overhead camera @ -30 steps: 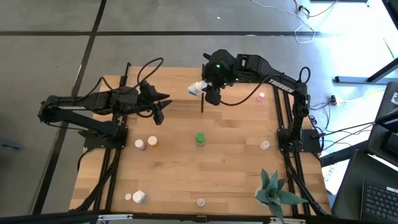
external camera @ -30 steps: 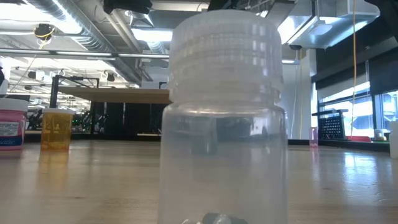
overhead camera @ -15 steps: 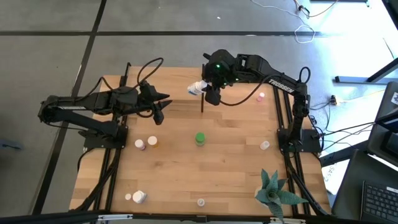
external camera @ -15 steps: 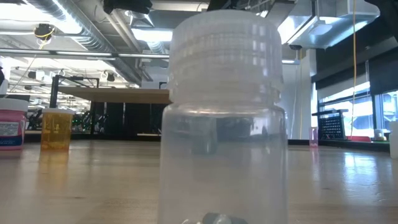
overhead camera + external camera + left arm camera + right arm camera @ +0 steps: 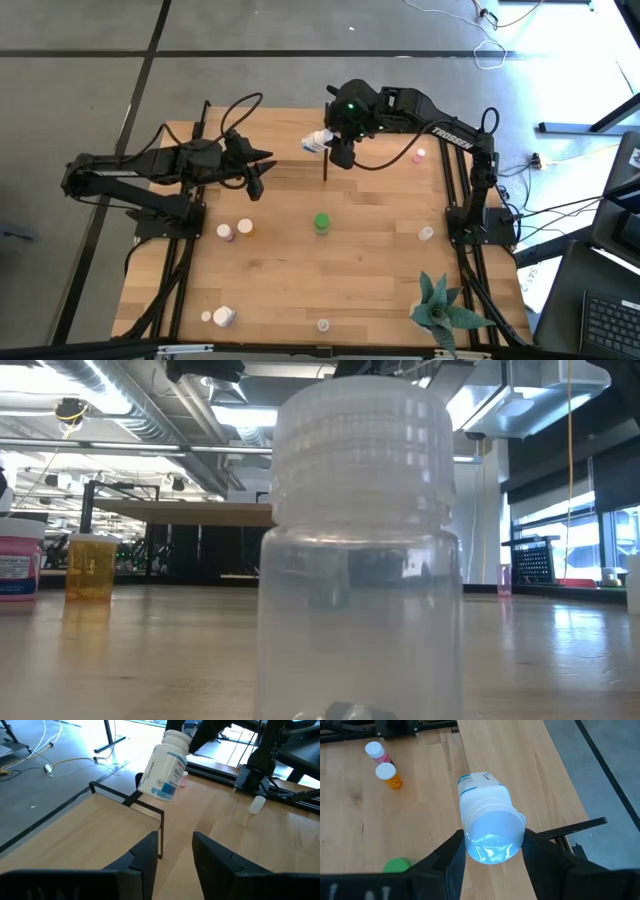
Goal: Pick and place medicine bottles onto shelf by color
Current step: Put the top white pill bottle on the shelf
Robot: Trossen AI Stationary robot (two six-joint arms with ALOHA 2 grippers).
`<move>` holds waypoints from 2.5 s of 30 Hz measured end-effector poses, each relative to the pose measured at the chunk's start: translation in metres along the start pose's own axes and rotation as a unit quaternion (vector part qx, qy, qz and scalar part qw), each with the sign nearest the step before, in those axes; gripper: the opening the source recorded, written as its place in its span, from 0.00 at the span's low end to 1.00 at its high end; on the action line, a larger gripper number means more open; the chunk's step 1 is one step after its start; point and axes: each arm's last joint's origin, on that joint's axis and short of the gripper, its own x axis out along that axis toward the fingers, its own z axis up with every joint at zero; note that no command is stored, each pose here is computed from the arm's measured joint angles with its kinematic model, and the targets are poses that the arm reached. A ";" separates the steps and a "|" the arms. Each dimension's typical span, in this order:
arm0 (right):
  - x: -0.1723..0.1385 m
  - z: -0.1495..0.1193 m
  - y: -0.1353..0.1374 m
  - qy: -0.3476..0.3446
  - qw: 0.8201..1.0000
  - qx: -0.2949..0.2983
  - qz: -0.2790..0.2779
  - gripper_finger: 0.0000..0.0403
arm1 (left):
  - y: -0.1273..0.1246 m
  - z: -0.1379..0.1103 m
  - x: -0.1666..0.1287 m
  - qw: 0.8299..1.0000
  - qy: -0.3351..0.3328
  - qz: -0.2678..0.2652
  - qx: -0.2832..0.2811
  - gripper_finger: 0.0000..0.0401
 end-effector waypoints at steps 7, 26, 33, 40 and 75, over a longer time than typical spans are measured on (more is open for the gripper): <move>0.000 0.001 0.000 -0.007 1.000 0.000 0.003 0.43 | 0.000 0.000 0.000 1.000 0.000 0.000 0.000 0.29; 0.000 0.001 0.000 -0.007 1.000 0.004 0.007 0.43 | 0.000 0.001 0.000 1.000 -0.004 -0.001 -0.002 0.28; 0.000 0.001 0.000 -0.008 1.000 0.003 0.008 0.43 | 0.000 0.001 0.000 1.000 -0.003 -0.001 -0.002 0.29; 0.000 0.001 0.000 -0.008 1.000 0.003 0.007 0.43 | 0.000 0.001 0.000 1.000 -0.002 -0.001 -0.002 0.28; 0.000 0.001 0.001 -0.008 1.000 -0.023 0.011 0.43 | 0.001 0.000 0.000 1.000 0.001 0.009 0.002 0.67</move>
